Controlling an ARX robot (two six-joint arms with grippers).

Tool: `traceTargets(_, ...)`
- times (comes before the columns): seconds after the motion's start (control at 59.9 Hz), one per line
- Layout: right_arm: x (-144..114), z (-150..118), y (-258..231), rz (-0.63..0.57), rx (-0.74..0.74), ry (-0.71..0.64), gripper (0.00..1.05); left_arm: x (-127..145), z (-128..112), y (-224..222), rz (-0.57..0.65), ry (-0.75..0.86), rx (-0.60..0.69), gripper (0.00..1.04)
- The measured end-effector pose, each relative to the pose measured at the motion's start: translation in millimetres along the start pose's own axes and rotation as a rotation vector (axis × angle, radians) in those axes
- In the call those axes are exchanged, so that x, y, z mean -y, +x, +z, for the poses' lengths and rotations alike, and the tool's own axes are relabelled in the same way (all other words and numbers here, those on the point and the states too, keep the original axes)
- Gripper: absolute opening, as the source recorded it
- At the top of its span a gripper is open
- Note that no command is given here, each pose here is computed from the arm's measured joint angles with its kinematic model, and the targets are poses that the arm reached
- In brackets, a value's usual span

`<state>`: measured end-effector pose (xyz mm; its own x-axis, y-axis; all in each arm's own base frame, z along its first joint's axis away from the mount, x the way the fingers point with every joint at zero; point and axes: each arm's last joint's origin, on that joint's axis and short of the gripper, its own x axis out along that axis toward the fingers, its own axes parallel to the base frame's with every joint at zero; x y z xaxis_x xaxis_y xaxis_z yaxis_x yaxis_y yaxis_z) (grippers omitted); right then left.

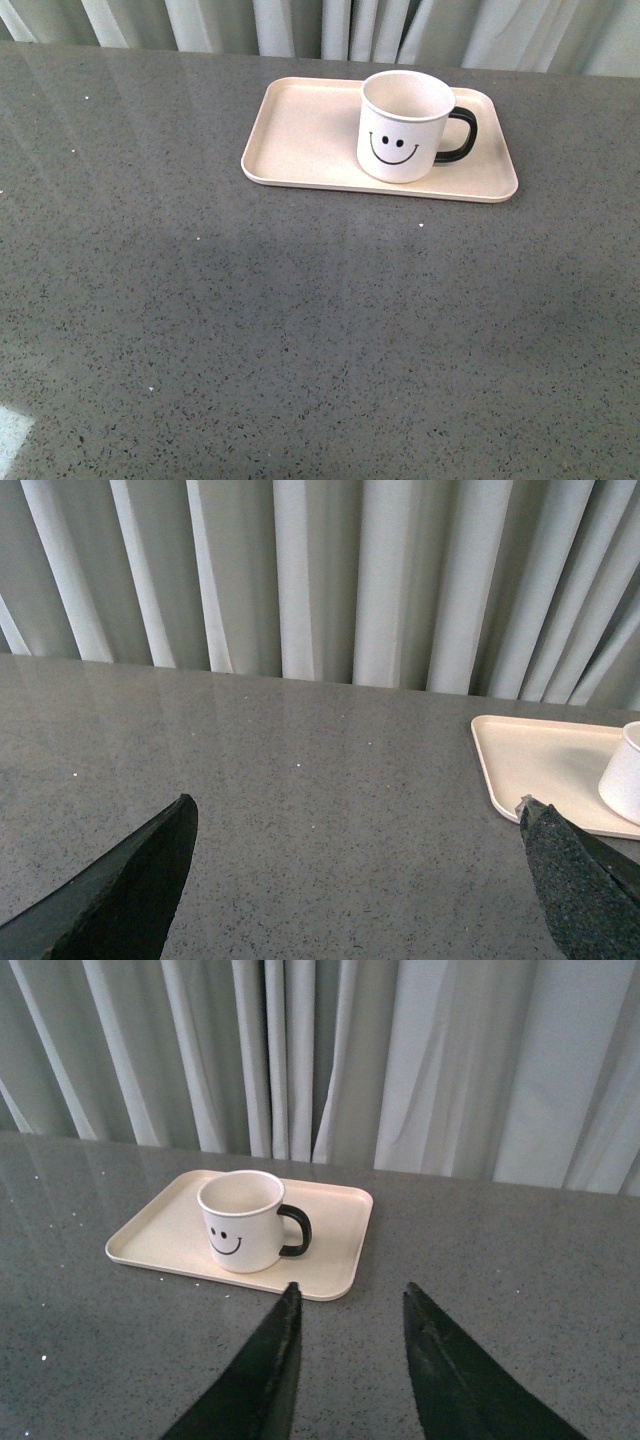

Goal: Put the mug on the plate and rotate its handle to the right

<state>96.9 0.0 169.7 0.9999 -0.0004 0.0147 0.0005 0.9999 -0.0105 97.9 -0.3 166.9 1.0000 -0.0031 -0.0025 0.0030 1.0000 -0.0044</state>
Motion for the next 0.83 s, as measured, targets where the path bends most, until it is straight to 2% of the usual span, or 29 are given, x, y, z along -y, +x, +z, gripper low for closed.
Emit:
traceTargets(0.134,0.0,0.0,0.0,0.0,0.0,0.0,0.88,0.0,0.0,0.0,0.0,0.0,0.0,0.96)
traceTargets(0.184,0.0,0.0,0.0,0.0,0.0,0.001,0.97,0.0,0.0,0.0,0.0,0.0,0.0,0.96)
traceTargets(0.835,0.0,0.0,0.0,0.0,0.0,0.001,0.96,0.0,0.0,0.0,0.0,0.0,0.0,0.96)
